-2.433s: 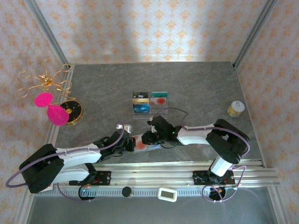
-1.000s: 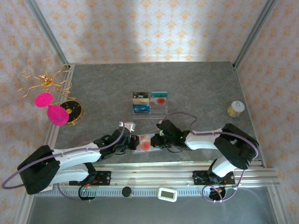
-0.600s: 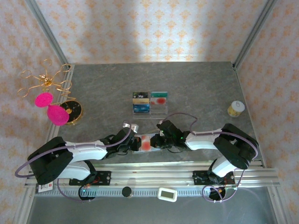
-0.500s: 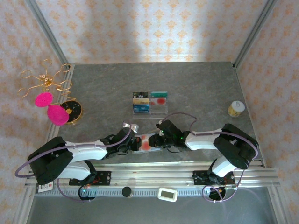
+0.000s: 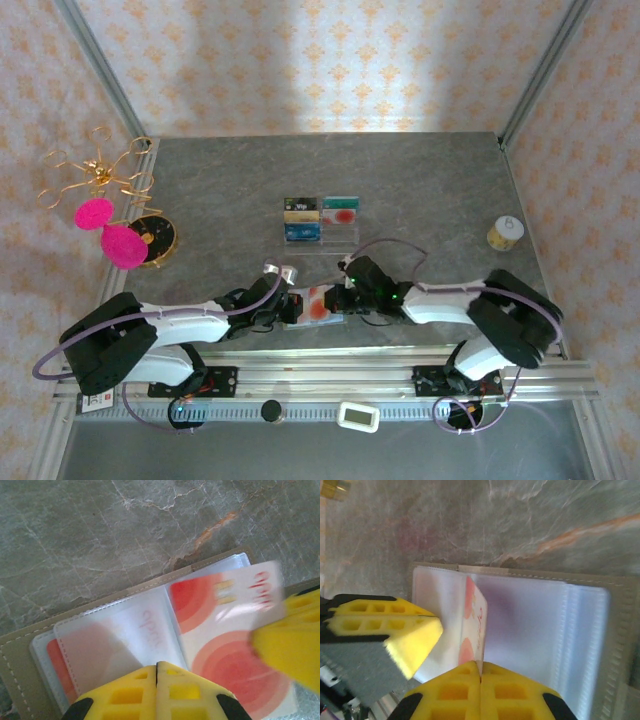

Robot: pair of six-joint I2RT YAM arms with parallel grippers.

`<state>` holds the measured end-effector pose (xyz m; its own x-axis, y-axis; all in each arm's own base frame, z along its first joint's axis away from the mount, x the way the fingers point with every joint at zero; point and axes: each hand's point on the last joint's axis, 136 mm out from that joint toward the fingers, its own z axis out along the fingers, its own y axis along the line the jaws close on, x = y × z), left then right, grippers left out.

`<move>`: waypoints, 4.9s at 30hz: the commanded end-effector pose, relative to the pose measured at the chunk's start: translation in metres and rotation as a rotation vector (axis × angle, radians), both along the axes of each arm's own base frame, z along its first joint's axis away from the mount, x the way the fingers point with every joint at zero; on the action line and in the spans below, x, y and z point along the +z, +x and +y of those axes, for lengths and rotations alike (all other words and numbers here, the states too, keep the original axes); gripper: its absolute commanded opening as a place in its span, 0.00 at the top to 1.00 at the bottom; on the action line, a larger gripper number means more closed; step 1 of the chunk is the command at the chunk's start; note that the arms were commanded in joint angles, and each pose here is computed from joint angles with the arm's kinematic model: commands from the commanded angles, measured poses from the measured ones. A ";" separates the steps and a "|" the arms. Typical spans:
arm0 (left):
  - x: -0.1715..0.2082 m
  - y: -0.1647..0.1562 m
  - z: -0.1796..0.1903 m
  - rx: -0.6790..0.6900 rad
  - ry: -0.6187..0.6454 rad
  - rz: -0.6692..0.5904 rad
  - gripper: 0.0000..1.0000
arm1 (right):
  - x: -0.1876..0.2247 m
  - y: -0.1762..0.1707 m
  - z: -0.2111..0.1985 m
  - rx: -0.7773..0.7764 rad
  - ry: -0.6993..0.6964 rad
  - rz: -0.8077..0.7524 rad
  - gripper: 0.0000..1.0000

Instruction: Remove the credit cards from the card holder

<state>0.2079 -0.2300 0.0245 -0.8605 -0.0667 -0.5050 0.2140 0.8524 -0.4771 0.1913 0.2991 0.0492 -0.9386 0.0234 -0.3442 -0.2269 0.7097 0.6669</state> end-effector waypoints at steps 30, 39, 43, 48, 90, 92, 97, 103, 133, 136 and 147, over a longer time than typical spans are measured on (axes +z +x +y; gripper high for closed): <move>0.168 0.059 0.069 0.285 -0.012 -0.396 0.01 | 0.186 0.172 0.007 0.748 -0.496 -0.805 1.00; 0.179 0.076 0.084 0.333 0.045 -0.462 0.01 | 0.165 0.185 0.002 1.001 -0.519 -0.796 1.00; 0.182 0.083 0.091 0.359 0.087 -0.487 0.01 | 0.157 0.182 -0.013 1.050 -0.487 -0.787 1.00; 0.179 0.088 0.099 0.389 0.134 -0.504 0.01 | 0.132 0.185 -0.025 1.093 -0.547 -0.744 1.00; 0.161 0.101 0.089 0.353 0.123 -0.455 0.01 | 0.103 0.229 -0.033 0.959 -0.685 -0.747 0.59; 0.162 0.100 0.090 0.365 0.102 -0.460 0.01 | 0.120 0.228 -0.026 0.918 -0.640 -0.783 0.59; 0.157 0.096 0.088 0.392 0.023 -0.440 0.01 | 0.169 0.217 0.002 0.773 -0.418 -0.867 0.58; 0.138 0.085 0.087 0.424 -0.060 -0.376 0.01 | 0.205 0.209 0.032 0.414 -0.083 -0.818 0.58; 0.089 0.027 0.096 0.396 -0.228 -0.244 0.07 | -0.022 -0.007 0.082 0.480 -0.542 -0.422 0.56; 0.087 0.027 0.096 0.389 -0.218 -0.241 0.09 | -0.035 -0.009 0.075 0.486 -0.593 -0.407 0.57; 0.070 0.020 0.078 0.295 -0.221 -0.169 0.30 | -0.017 -0.006 0.088 0.356 -0.439 -0.401 1.00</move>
